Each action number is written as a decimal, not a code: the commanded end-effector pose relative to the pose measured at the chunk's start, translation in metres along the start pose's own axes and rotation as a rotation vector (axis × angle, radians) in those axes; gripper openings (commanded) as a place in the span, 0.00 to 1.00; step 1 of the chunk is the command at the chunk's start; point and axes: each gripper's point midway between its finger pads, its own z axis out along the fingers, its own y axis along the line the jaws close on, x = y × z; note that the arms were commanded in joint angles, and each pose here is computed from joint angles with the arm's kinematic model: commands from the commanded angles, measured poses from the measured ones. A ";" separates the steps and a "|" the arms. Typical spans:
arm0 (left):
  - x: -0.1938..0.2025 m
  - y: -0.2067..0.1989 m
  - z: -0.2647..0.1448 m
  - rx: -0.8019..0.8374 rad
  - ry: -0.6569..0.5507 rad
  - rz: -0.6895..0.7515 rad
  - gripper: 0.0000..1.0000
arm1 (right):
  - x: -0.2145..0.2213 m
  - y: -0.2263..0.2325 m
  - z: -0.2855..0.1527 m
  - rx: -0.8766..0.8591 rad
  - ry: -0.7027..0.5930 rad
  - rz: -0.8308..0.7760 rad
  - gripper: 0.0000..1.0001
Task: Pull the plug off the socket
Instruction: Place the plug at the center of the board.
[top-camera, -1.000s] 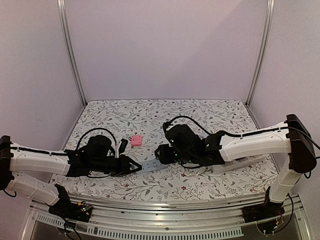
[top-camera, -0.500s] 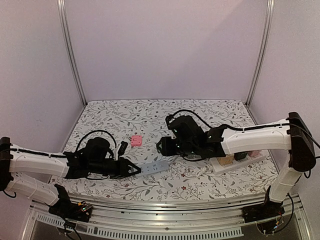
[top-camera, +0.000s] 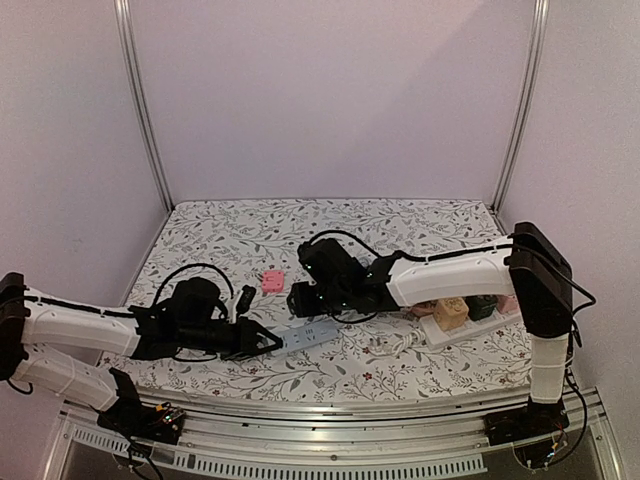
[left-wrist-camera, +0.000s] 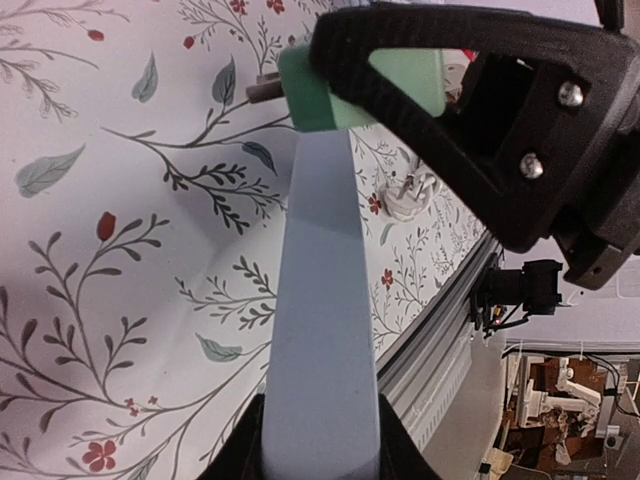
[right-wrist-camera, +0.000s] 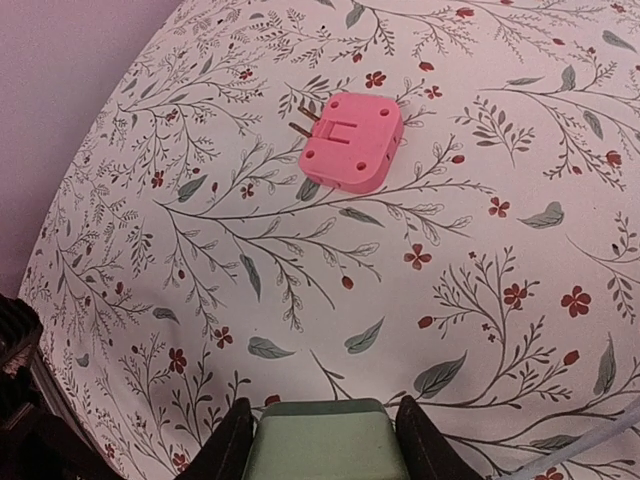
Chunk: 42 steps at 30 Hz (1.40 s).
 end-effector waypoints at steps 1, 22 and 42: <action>0.023 0.042 0.002 -0.142 0.079 -0.069 0.00 | -0.004 0.008 0.014 -0.013 0.002 0.017 0.02; 0.019 0.054 0.004 -0.149 0.058 -0.088 0.00 | -0.014 0.001 0.083 0.020 -0.014 0.032 0.34; 0.014 0.082 -0.002 -0.167 0.051 -0.138 0.00 | -0.055 -0.017 0.024 0.030 -0.055 -0.049 0.96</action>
